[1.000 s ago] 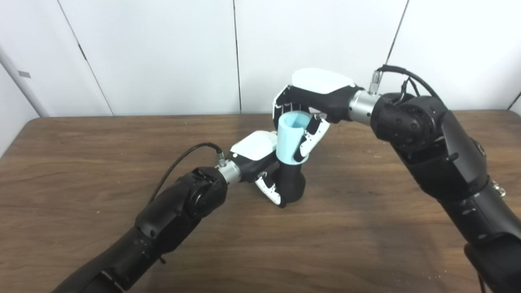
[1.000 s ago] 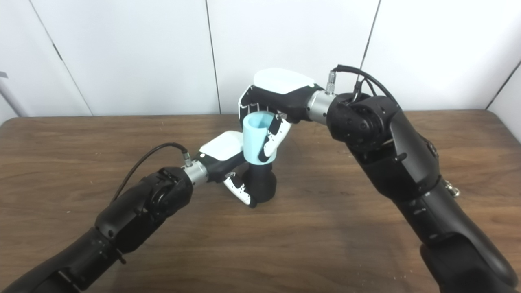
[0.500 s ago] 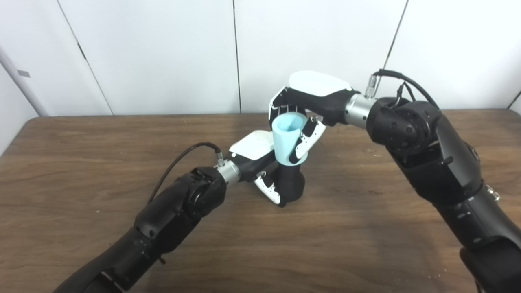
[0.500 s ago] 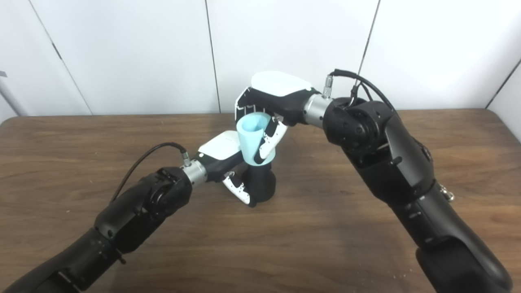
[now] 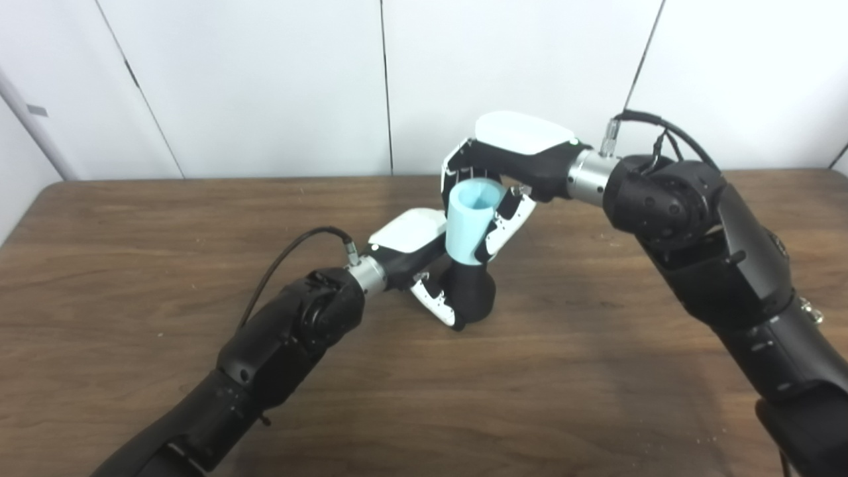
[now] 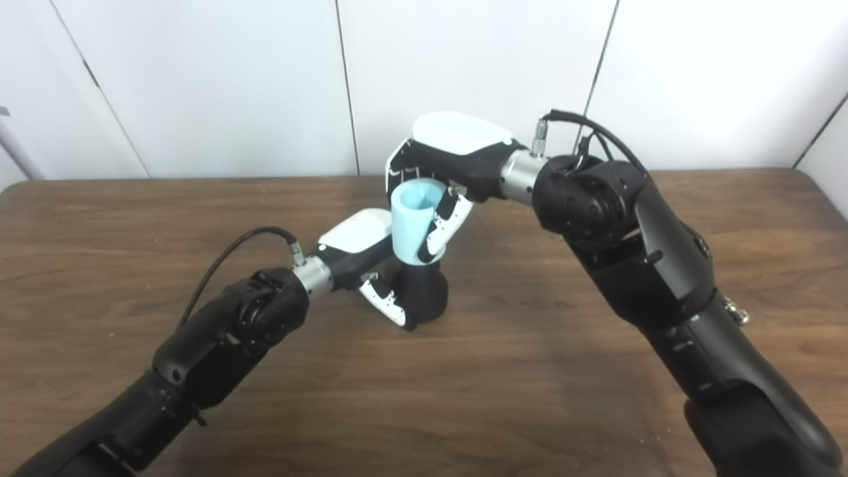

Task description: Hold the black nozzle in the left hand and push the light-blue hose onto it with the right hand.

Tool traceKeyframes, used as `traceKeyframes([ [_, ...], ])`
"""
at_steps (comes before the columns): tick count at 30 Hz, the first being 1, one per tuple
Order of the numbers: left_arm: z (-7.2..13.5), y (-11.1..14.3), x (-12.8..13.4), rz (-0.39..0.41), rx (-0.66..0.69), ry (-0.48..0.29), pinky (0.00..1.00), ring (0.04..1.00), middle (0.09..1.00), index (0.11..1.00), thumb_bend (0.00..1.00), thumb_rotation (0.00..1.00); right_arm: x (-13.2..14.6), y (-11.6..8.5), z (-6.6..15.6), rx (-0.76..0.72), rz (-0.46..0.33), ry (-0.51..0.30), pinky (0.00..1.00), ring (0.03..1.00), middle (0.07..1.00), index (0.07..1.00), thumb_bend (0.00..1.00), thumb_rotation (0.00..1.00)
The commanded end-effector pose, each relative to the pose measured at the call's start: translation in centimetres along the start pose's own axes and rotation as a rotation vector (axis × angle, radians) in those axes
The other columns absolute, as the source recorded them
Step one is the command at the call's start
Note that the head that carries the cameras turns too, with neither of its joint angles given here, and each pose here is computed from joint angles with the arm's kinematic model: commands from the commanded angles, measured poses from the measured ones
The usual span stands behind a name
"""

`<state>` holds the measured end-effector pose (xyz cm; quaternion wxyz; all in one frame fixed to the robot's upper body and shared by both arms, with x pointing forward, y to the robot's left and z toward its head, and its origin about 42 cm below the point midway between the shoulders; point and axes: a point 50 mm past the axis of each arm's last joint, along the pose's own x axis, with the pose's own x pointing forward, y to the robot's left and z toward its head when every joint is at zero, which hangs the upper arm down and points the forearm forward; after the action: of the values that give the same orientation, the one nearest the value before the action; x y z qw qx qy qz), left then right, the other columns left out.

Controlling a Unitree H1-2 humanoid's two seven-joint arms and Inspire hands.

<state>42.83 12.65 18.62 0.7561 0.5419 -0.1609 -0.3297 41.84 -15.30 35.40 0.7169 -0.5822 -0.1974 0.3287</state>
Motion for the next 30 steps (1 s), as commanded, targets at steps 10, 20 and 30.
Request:
traceKeyframes([
  [10,-4.6,-2.6,-2.7,-0.089,-0.088,0.223,1.00,0.592,0.475,0.492,0.53,0.00,-1.0,-0.4,-0.6,-0.007,-0.001,0.025,0.38,0.454,0.476,0.494,0.50,0.00],
  [20,-4.9,-2.3,-2.7,-0.070,-0.109,0.222,1.00,0.601,0.479,0.490,0.53,0.00,-0.9,0.2,-0.8,-0.009,0.005,0.027,0.38,0.448,0.476,0.497,0.50,0.00],
  [30,-4.9,-2.3,-2.7,-0.047,-0.132,0.223,1.00,0.603,0.475,0.491,0.53,0.00,-0.6,1.6,-0.7,-0.034,0.030,0.018,0.41,0.428,0.456,0.510,0.50,0.00],
])
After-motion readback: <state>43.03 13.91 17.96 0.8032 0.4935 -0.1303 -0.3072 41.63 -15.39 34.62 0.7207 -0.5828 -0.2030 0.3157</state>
